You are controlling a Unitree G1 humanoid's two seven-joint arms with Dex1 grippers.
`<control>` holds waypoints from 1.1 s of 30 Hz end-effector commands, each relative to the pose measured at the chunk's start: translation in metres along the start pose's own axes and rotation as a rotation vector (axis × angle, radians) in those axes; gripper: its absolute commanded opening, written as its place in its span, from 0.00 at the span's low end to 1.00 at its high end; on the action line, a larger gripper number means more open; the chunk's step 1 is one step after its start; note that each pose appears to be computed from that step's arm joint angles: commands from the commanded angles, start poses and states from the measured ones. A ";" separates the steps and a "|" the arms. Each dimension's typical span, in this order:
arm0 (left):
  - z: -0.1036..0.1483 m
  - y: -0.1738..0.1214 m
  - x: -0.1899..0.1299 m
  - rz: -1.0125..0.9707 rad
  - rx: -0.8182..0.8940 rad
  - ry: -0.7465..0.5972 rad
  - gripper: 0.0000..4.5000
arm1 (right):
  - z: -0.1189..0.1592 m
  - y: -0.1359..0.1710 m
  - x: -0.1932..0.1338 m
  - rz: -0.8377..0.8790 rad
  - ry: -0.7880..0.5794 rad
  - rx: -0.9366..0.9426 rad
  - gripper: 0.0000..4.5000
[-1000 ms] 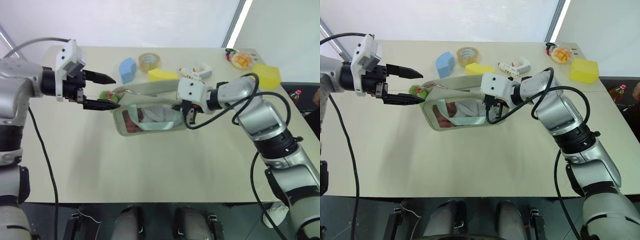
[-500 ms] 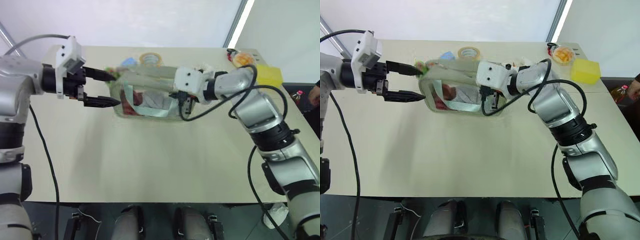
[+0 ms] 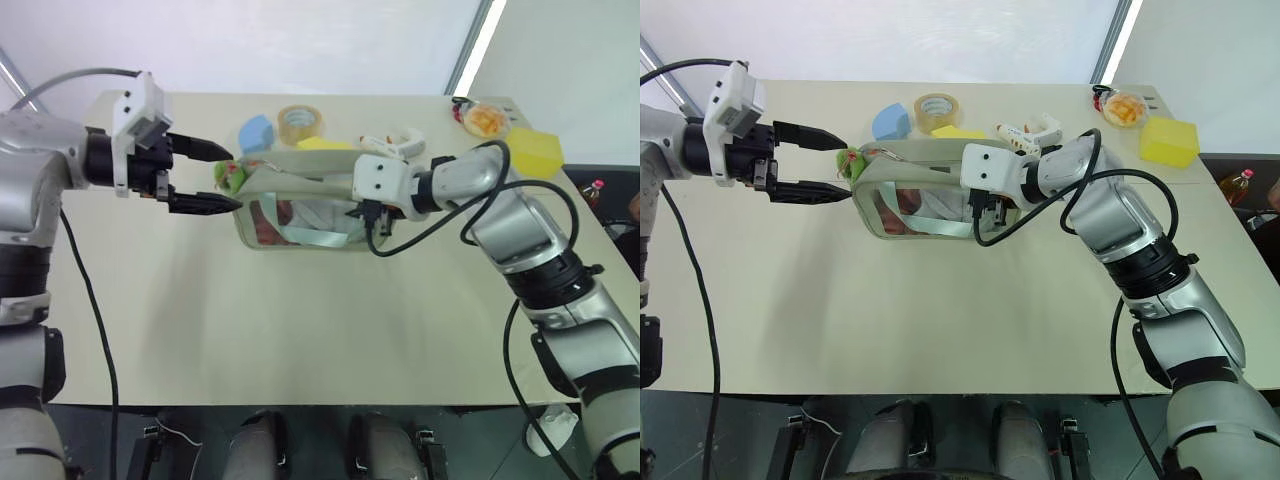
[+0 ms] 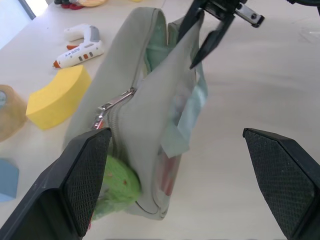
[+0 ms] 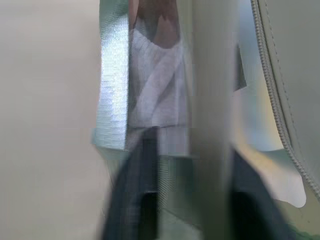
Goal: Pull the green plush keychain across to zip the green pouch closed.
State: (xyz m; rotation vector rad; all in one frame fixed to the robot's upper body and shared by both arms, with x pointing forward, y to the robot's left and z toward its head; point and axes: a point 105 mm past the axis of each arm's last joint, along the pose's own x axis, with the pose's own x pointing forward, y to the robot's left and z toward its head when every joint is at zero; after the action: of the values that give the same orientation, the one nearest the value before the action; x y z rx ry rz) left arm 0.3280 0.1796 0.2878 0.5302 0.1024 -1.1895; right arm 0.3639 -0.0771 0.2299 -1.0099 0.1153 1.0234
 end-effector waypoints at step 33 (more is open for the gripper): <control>-0.038 0.060 -0.023 0.386 -0.152 -0.070 1.00 | -0.013 -0.008 -0.039 -0.111 -0.074 0.110 0.00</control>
State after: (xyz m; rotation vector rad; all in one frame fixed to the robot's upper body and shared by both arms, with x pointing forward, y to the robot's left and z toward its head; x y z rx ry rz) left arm 0.3745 0.2289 0.2707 0.3222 0.0801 -0.8670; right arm 0.3579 -0.1204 0.2356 -0.8438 0.1141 0.9256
